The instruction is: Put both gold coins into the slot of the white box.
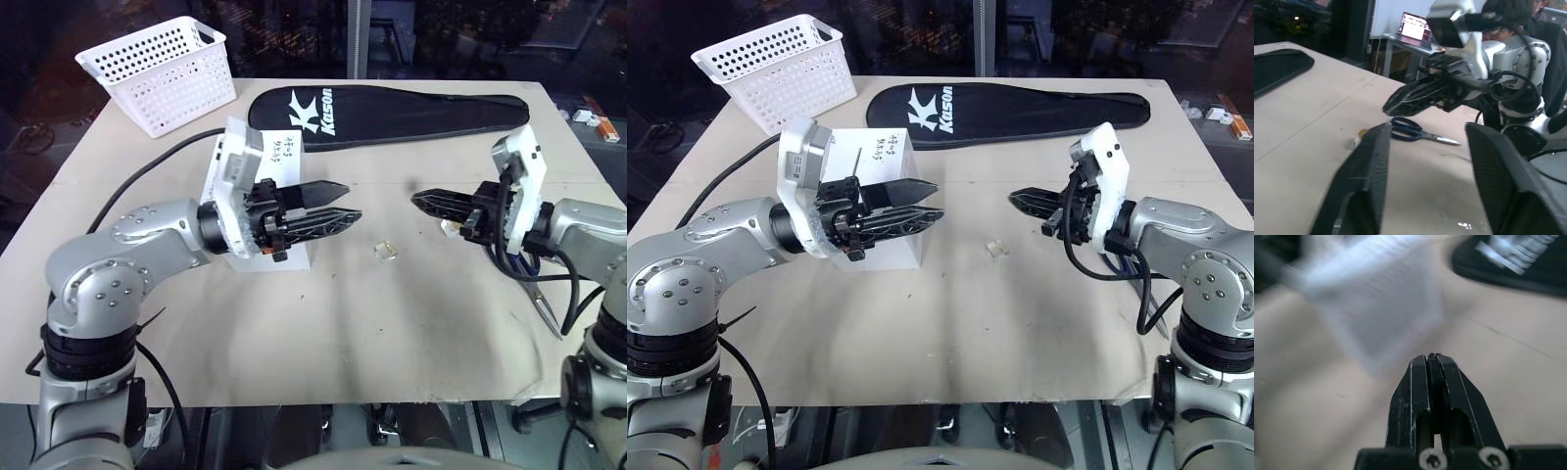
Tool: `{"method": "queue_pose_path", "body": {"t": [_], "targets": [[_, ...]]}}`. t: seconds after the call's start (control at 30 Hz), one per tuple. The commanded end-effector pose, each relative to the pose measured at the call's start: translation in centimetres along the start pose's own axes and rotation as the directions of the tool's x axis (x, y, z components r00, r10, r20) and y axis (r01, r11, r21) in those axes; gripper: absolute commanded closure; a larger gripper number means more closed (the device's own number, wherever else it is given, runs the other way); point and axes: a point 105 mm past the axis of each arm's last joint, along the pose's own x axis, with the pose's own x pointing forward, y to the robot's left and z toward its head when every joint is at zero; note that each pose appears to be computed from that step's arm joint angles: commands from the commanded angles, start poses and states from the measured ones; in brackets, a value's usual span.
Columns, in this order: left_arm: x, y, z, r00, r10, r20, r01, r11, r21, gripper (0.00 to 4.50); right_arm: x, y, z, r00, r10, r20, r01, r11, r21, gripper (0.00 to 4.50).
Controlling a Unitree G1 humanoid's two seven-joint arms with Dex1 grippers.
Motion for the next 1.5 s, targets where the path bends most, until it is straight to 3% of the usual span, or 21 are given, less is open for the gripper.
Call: {"method": "queue_pose_path", "body": {"t": [0.03,0.13,0.23,0.37,1.33,1.4,1.5], "targets": [[0.3,-0.8,0.3,1.000,-0.024,-0.005,0.025,0.999,0.040,2.11,-0.6,-3.2,-0.8,0.984,-0.175,-0.018,0.175,0.985,-0.007,3.78],[0.3,-1.0,0.3,1.000,-0.026,-0.011,0.027,0.998,0.049,2.11,-0.6,-5.8,-3.3,0.941,-0.319,-0.117,0.321,0.947,0.005,2.48],[0.4,-1.2,0.2,0.999,-0.030,-0.027,0.032,0.997,0.074,2.11,-0.1,-6.2,-4.9,0.928,-0.330,-0.173,0.342,0.939,0.040,2.48],[0.3,-1.5,-0.3,0.998,-0.035,-0.060,0.041,0.993,0.107,2.11,1.0,-6.7,-5.6,0.921,-0.343,-0.186,0.364,0.927,0.093,3.76],[-0.3,-1.5,-0.6,0.998,-0.009,-0.067,0.017,0.992,0.123,2.11,2.6,-7.5,-6.6,0.920,-0.331,-0.210,0.360,0.926,0.116,3.76],[-0.3,-1.5,-0.6,0.998,-0.007,-0.067,0.015,0.992,0.123,2.11,2.6,-7.5,-6.6,0.920,-0.330,-0.212,0.359,0.926,0.119,4.33],[-0.4,-1.6,-0.7,0.998,-0.005,-0.065,0.013,0.992,0.122,2.11,2.7,-7.5,-6.8,0.919,-0.329,-0.219,0.361,0.925,0.123,4.45]]}}
